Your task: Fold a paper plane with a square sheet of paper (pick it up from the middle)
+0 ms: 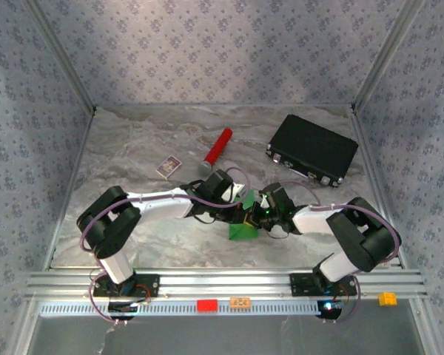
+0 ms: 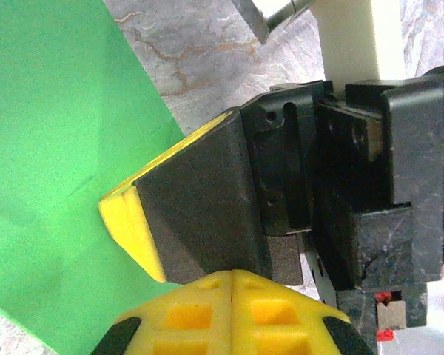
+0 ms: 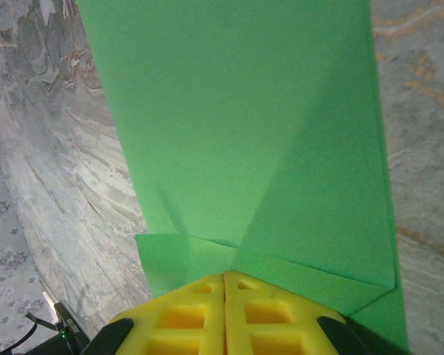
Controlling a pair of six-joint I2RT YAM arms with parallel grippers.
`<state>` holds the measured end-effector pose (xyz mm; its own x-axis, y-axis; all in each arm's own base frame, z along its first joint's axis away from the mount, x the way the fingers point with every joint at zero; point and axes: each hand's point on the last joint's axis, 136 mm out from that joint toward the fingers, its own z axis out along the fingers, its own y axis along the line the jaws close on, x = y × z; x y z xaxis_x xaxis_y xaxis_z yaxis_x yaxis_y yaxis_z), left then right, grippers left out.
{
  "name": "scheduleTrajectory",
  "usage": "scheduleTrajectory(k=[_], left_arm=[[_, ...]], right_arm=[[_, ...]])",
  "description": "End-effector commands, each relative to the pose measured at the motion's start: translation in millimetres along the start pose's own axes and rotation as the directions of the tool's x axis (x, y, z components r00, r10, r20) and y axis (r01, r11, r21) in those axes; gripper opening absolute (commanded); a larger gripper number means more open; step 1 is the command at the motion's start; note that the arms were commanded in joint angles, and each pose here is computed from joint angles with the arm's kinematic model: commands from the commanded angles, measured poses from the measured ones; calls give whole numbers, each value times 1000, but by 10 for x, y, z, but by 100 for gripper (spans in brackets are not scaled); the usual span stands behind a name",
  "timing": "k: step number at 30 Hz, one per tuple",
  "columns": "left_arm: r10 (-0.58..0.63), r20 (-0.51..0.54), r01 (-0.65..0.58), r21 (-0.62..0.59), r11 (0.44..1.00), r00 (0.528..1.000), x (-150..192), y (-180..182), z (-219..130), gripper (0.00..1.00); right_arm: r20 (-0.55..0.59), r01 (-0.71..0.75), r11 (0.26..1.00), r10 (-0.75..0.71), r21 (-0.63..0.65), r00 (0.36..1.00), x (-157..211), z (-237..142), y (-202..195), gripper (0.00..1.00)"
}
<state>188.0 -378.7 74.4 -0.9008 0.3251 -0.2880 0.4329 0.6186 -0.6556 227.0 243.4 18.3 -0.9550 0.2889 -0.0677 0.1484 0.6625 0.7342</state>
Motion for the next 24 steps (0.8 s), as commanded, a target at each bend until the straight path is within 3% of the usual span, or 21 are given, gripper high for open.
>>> scheduleTrajectory(k=[1, 7, 24], left_arm=[[-31, -19, 30, -57, 998, 999, 192, 150, -41, 0], [-20, 49, 21, -24, 999, 999, 127, 72, -186, 0], [-50, -71, 50, 0, 999, 996, 237, 135, 110, 0]], right_arm=[[6, -51, 994, 51, 94, 999, 61, -14, -266, 9], [10, -53, 994, 52, 96, 999, 51, -15, -265, 9], [10, -53, 995, 53, 87, 999, 49, -17, -240, 9]])
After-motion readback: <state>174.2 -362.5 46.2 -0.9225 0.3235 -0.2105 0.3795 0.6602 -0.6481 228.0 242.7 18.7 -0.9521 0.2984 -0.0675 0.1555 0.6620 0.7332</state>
